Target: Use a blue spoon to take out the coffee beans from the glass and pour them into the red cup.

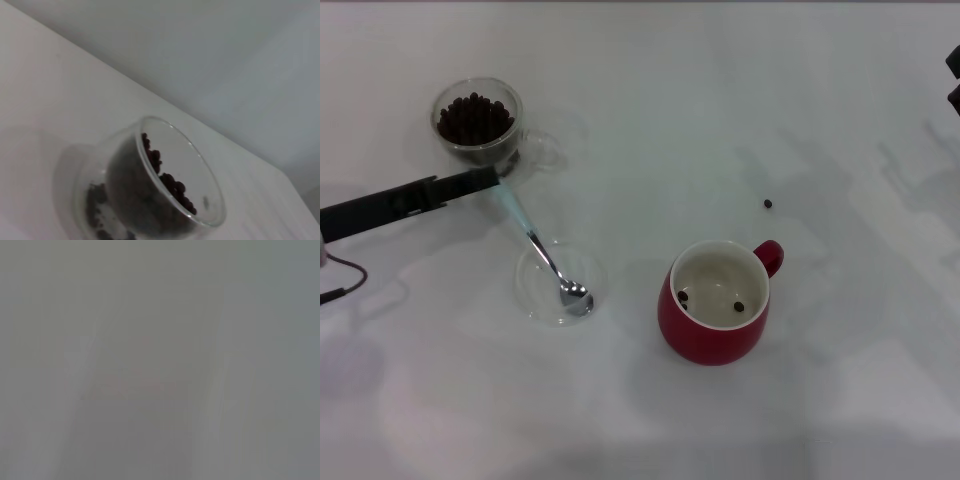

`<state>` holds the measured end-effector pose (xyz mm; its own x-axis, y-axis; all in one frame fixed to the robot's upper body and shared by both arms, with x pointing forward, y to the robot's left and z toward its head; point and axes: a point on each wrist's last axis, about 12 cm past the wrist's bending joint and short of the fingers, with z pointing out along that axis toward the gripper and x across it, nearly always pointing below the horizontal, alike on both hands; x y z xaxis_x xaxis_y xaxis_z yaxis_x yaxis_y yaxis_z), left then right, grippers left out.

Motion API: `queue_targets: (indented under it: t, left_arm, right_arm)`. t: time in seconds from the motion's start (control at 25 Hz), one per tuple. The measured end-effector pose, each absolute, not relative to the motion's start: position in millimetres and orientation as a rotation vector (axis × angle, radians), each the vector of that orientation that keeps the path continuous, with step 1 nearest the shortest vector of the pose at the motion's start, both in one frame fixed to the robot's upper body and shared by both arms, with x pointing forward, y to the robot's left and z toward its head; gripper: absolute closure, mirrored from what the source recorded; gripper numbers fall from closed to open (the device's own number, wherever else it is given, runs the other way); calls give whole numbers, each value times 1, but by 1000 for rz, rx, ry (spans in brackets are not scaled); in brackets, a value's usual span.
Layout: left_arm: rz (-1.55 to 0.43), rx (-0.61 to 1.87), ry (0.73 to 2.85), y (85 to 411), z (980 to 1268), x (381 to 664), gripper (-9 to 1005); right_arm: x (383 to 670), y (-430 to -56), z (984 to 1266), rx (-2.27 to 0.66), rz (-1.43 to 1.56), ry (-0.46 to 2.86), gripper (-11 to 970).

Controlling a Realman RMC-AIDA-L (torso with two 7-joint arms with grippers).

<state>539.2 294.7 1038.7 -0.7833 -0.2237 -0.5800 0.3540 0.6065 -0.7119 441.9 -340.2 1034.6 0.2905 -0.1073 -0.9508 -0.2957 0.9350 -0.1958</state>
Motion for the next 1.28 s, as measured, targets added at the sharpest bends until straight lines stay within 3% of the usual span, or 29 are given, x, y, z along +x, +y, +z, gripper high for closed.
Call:
queue_targets:
  t: [0.08,0.28,0.6,0.92,1.28]
  left_arm:
    - [-1136,102,2185,299,1040,540,539]
    - [-1068,139,2119,317,1050,541,540]
    - [-901,220,1836,361,1074,518,539]
    - [-414,51,1599,410,1055,456,540]
    - [-195,-59,1601,410,1029,452,539]
  right_arm:
    - [442,-340,1034,-367,131,1279,282]
    - [441,-340,1034,-367,132,1278,281]
    - [438,-342,1034,-354,121,1277,281]
    - [435,-350,1034,-274,111,1289,281]
    - [432,-352,1037,-274,81,1255,281]
